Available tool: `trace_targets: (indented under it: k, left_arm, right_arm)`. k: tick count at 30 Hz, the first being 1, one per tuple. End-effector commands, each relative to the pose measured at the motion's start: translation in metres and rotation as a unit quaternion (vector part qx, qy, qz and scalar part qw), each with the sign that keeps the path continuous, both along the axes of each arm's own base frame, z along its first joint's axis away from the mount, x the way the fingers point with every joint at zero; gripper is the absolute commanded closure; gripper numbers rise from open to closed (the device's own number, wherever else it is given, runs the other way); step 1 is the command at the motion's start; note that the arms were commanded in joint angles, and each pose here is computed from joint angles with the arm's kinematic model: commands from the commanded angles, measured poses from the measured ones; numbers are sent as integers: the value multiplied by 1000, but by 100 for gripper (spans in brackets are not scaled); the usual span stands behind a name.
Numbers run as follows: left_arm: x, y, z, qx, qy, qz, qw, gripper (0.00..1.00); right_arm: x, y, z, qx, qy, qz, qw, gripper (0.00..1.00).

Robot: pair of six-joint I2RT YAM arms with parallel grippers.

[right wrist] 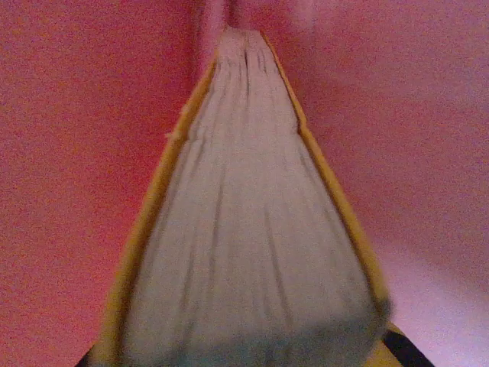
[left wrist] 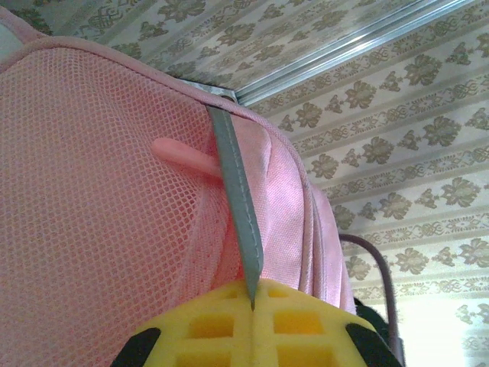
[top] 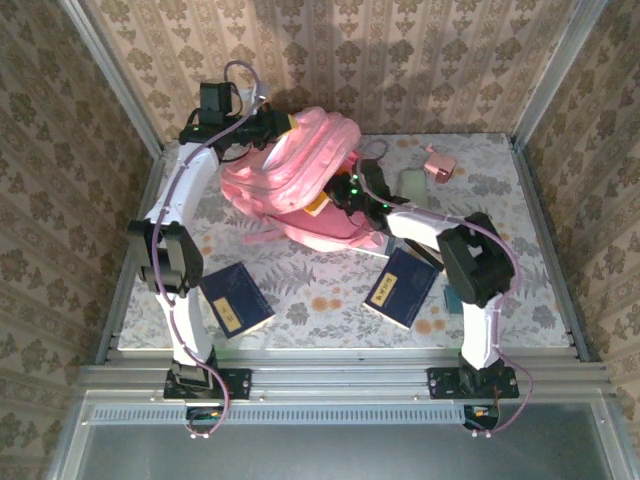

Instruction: Pack the student bag

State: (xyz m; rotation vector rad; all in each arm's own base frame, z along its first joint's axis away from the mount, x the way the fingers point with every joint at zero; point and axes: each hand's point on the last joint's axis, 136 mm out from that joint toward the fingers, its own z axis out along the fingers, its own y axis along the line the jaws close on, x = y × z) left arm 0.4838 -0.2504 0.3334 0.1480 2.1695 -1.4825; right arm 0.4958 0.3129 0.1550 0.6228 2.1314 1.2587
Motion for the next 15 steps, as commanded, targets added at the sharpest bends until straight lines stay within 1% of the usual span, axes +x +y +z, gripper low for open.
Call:
trace_targets:
  k: [1,3,4,6,7,9,11,12,15]
  left_arm:
    - [-23,-4,80,-51,-96,-38,993,100]
    - [-20,-2,79,-56,-92,-37,993,100]
    - [-18,-1,79,-57,-92,-35,993,100]
    - [-10,6,76,-57,-91,-25,994,100]
    - [-4,11,74,-56,-90,-18,994,100]
    - [7,24,70,-64,-80,-3,995,100]
    - [17,37,66,-66,-76,15,995,100]
    - [21,43,64,-66,-75,24,995,100]
    - [31,57,55,-61,-70,48,995,100]
  right_arm:
    - [23,31,31,27,-55,14,998,91]
    - [33,47,22,19,-50,20,998,82]
    - [36,54,18,17,-50,26,998,74]
    - [42,65,14,1,-45,35,998,50]
    - [43,68,16,-8,-48,40,998,42]
    - [40,68,25,-28,-59,43,997,23]
    - [34,63,33,-46,-73,45,995,8]
    - [31,58,40,-54,-81,47,994,5]
    - [20,47,57,-66,-102,60,991,2]
